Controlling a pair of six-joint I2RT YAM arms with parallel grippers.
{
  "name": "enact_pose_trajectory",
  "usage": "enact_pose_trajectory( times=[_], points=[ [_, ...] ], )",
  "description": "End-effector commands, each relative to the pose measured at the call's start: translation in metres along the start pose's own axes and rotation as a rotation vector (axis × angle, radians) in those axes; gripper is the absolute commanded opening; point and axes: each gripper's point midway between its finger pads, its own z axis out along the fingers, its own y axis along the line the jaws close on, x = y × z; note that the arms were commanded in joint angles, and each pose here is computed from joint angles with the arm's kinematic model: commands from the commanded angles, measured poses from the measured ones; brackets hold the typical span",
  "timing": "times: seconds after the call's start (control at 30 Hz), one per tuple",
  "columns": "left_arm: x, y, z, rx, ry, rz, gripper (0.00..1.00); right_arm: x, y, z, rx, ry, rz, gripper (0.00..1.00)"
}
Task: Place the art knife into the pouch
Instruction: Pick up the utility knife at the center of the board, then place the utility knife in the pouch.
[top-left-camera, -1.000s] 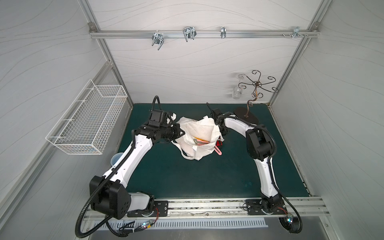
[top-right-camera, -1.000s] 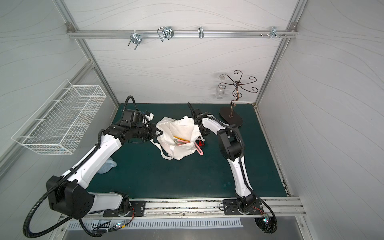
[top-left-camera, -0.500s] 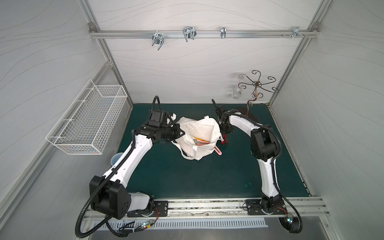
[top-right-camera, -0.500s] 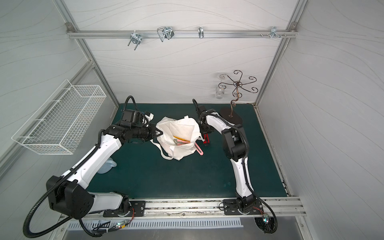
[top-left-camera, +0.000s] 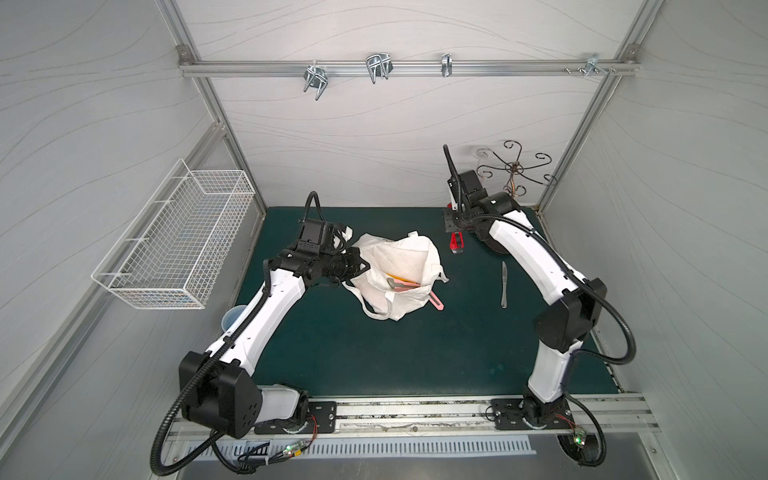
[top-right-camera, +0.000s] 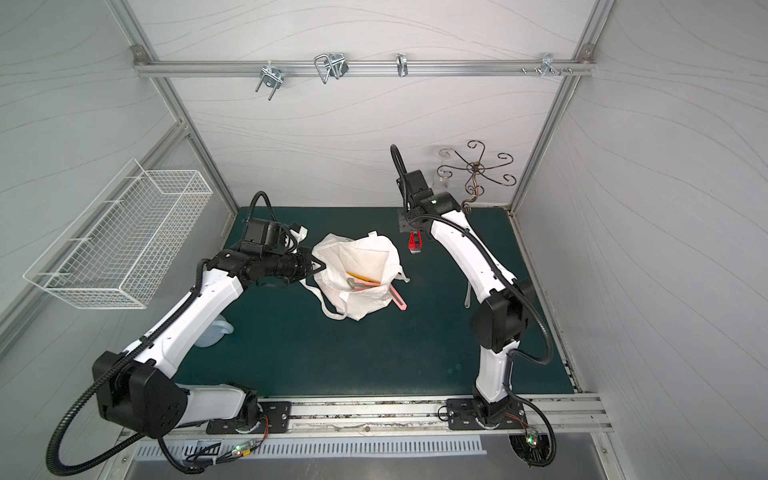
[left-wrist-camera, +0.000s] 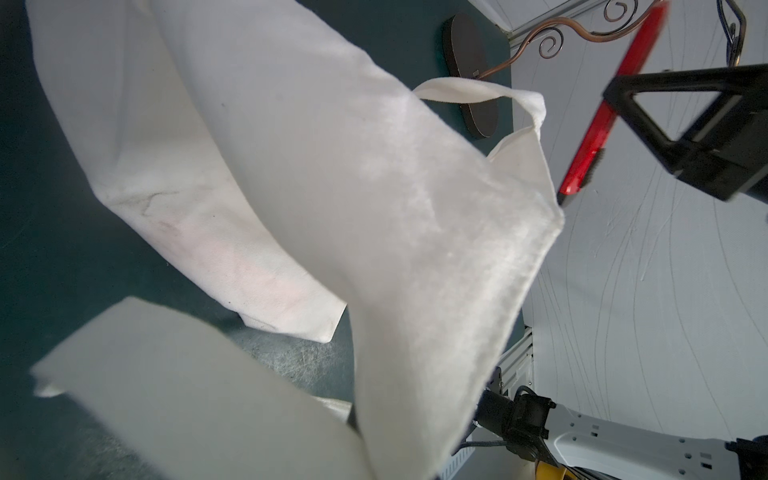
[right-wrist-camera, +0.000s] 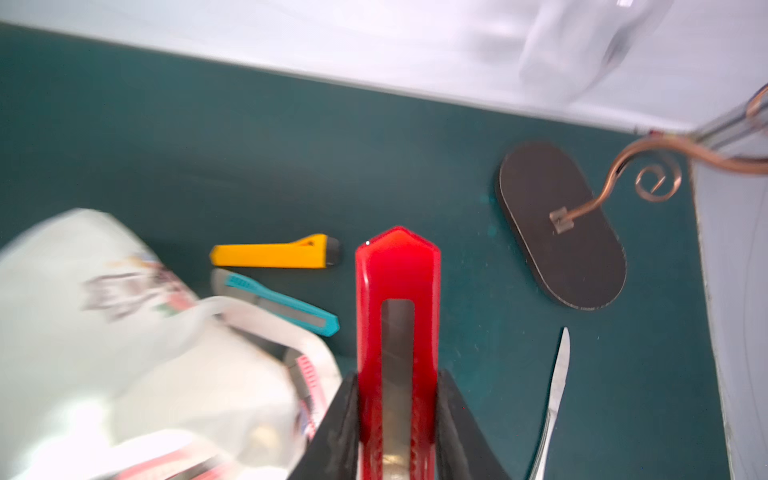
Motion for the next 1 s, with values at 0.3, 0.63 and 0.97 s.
enact_pose_trajectory(
  times=[0.3, 0.63, 0.97],
  points=[
    [-0.011, -0.016, -0.006, 0.026, -0.032, 0.052, 0.00, -0.001, 0.125, -0.069, -0.255, -0.227, -0.133, 0.31],
    [-0.009, -0.015, -0.005, 0.019, -0.027, 0.058, 0.00, 0.025, 0.181, -0.059, -0.266, -0.419, -0.226, 0.37],
    [-0.010, -0.015, -0.004, 0.024, -0.025, 0.056, 0.00, 0.016, 0.114, -0.091, -0.146, -0.428, -0.147, 0.53]
  ],
)
